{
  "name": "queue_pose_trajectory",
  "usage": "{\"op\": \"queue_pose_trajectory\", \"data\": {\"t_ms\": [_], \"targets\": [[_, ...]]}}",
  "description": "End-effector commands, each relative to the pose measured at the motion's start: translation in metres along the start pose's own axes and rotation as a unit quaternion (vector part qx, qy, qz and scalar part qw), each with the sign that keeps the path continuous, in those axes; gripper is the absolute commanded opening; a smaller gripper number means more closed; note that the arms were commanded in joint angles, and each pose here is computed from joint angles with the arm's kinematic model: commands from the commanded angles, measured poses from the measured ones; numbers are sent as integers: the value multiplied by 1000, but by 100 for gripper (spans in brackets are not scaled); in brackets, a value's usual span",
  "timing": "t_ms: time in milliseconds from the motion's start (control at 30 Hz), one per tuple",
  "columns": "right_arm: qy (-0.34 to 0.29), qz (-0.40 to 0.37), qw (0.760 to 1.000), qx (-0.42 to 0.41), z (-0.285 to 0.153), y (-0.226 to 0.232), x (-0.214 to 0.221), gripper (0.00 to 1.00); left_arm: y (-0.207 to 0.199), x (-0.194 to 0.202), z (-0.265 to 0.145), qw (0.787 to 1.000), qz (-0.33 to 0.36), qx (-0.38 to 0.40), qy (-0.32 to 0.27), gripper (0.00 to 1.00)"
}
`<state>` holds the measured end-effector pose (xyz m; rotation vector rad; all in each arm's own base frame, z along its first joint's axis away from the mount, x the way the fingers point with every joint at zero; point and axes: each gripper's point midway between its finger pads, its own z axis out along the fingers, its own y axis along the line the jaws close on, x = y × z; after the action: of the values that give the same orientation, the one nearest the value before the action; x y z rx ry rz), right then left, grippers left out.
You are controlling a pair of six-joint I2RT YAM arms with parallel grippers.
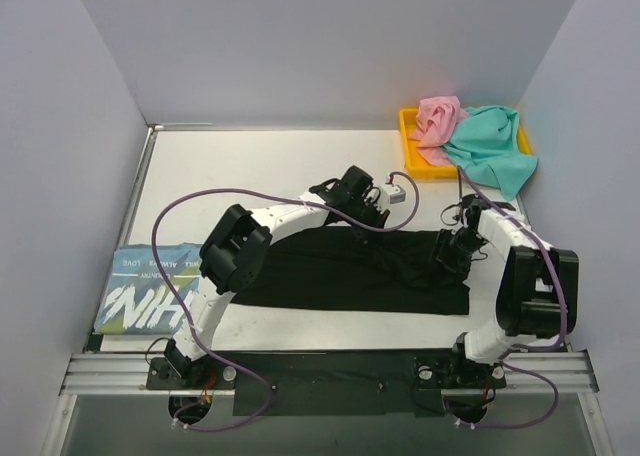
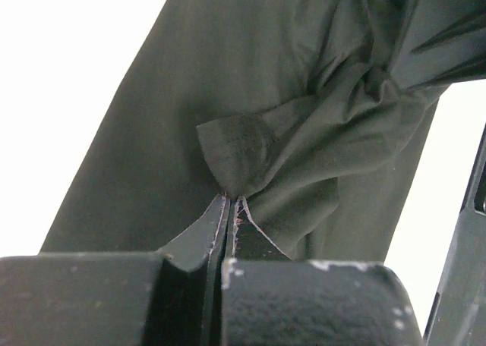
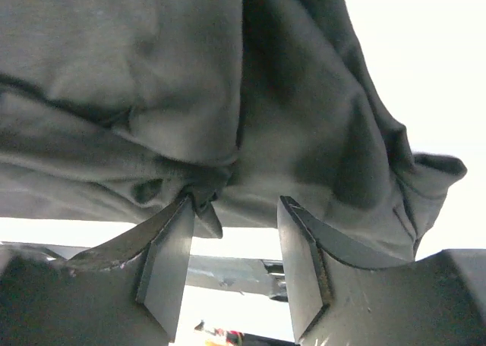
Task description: Fold and stack the t-shirts
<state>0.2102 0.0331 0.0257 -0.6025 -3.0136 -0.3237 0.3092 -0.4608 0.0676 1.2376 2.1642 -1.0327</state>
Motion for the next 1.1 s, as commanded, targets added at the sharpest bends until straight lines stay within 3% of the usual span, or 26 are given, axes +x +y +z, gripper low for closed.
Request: {"op": "queue_pose_trajectory", "data": {"t_ms": [0,100,500,600,633,767,900,1067], "targets": [[-98,68,992,-38,-32,11,-16,43,-5,8,-3,1000,13,24,10,0],[-130,101,984,-66,-37,18,-24,38,-4,13,-3,999,15,26,17,0],[-72,169,977,-107,0,31,-15,34,-6,15,-2,999,31,29,21,0],[-77,176,976,-103,2,29,-18,7,-6,14,-3,999,33,27,21,0],[-81,176,976,-97,2,27,-18,3,-7,12,-3,999,34,26,20,0],[-96,156,980,-74,-3,17,-13,0,-7,3,-12,999,35,23,20,0],[-174,75,981,-44,-22,13,-19,0,-8,-16,-25,999,25,21,-5,0],[-290,0,955,-60,-40,24,-36,0,-2,-23,-22,999,28,2,-23,0]]}}
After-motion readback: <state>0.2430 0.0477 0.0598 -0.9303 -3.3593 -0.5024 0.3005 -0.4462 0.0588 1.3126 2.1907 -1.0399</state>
